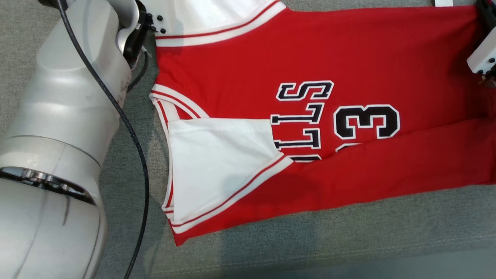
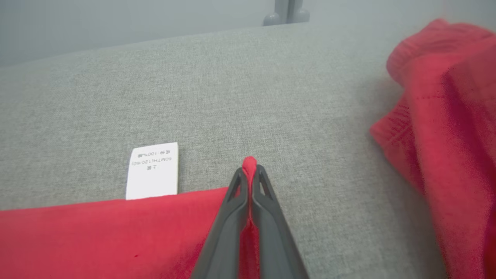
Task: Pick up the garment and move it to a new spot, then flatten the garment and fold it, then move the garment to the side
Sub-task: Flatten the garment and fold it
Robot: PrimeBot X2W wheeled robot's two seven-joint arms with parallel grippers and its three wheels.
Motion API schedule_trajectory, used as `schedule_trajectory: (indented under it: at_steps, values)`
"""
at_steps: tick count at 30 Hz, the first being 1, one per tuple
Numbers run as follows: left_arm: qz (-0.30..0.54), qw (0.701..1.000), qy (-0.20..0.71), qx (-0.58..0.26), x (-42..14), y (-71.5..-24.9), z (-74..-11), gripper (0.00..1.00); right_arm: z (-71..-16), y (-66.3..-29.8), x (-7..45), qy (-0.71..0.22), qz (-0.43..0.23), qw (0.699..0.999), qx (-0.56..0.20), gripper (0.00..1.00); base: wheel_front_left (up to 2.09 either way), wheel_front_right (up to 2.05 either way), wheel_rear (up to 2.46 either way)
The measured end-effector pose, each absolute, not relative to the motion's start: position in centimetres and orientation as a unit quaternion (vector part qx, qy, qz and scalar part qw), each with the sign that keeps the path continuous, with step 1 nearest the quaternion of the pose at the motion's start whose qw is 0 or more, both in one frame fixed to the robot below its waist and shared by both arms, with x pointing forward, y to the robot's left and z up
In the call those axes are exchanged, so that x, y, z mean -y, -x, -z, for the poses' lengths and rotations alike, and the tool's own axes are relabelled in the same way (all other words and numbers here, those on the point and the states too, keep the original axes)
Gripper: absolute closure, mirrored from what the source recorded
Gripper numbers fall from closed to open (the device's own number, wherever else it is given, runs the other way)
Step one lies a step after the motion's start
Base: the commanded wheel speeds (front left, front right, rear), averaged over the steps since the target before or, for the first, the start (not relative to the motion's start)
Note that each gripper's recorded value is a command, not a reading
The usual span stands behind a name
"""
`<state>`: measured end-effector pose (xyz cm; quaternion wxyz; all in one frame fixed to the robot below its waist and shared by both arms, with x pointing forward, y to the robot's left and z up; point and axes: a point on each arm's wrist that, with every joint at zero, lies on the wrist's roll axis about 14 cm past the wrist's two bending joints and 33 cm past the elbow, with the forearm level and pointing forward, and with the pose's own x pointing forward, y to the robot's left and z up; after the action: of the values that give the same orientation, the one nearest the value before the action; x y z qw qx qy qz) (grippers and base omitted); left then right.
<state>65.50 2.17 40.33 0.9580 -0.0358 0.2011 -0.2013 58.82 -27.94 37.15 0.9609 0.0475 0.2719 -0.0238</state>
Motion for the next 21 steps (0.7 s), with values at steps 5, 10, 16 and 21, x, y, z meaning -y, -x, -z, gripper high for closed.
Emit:
schedule_trajectory:
  at_steps: [5, 10, 16, 21]
  values:
    - [0.187, 0.973, -0.002, -0.135, -3.8, -67.6, -43.6, 1.0, -38.8, -60.1, 27.3, -0.041, 0.016, 0.97, -0.238, 1.0, 0.0, 0.0, 0.0]
    - [0.18, 0.98, -0.007, -0.09, -4.2, -68.5, -45.6, 1.0, -40.0, -61.1, 26.6, -0.031, 0.004, 0.979, -0.2, 1.0, 0.0, 0.0, 0.0]
    - [0.189, 0.98, 0.006, -0.054, -3.9, -68.5, -47.8, 1.0, -41.5, -61.9, 25.6, -0.004, -0.022, 0.989, -0.148, 1.0, 0.0, 0.0, 0.0]
    - [0.193, 0.98, 0.027, -0.033, -4.5, -67.3, -48.6, 1.0, -42.9, -61.9, 24.5, 0.043, -0.065, 0.99, -0.115, 1.0, 0.0, 0.0, 0.0]
